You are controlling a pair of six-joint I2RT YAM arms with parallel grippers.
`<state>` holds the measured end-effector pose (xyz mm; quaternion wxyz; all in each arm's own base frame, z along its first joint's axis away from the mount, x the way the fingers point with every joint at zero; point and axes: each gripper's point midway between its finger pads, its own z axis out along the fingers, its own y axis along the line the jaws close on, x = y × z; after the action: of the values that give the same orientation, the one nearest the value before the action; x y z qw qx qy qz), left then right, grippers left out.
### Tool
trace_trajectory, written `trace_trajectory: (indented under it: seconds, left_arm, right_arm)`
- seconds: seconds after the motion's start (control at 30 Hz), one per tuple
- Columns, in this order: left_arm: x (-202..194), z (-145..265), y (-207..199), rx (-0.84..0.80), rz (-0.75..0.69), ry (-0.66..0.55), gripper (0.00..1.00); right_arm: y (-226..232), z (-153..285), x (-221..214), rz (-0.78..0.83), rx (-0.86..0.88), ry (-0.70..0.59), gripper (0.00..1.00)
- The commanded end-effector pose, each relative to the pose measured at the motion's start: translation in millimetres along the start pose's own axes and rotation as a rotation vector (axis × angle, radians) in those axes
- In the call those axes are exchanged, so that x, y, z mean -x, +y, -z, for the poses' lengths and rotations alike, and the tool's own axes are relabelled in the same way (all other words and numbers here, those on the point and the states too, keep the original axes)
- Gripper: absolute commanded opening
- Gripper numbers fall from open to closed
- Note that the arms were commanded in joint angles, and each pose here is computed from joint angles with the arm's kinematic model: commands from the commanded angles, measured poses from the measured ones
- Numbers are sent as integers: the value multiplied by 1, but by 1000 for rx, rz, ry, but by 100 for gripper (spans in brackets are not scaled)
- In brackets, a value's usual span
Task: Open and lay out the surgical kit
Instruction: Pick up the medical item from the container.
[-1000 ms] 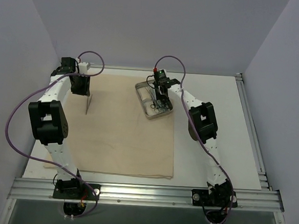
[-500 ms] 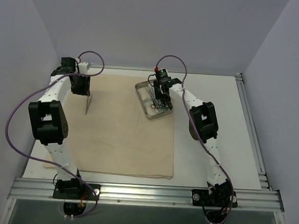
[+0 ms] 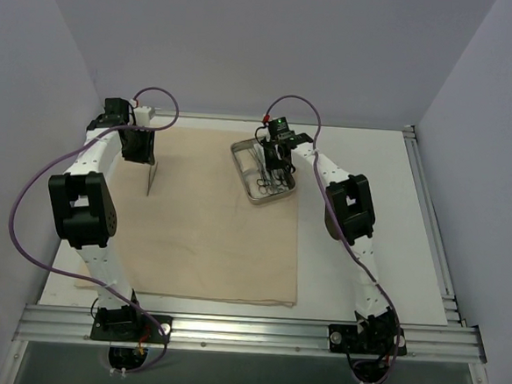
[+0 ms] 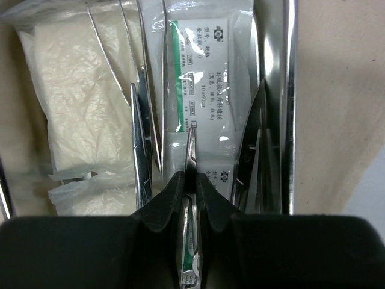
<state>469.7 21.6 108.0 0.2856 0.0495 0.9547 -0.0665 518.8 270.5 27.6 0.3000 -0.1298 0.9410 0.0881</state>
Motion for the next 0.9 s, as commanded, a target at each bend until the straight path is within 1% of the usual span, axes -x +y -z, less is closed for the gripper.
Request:
trace_trajectory:
  seconds: [0.0,0.23,0.6,0.87]
  left_arm:
    - [20,12,-1,-15,-20,-60,43]
    - [20,12,-2,-19,-22,-61,43]
    - [20,13,-2,-18,-22,-61,43]
    - [19,12,-3,-26,-21,-58,43]
  right_arm:
    - [15,36,17,-11,68,-27,0]
    - [14,50,32,-18,64,-85,0]
    - [1,40,33,-36,7,-105,0]
    - [-4,54,66,-81,2,-223,0]
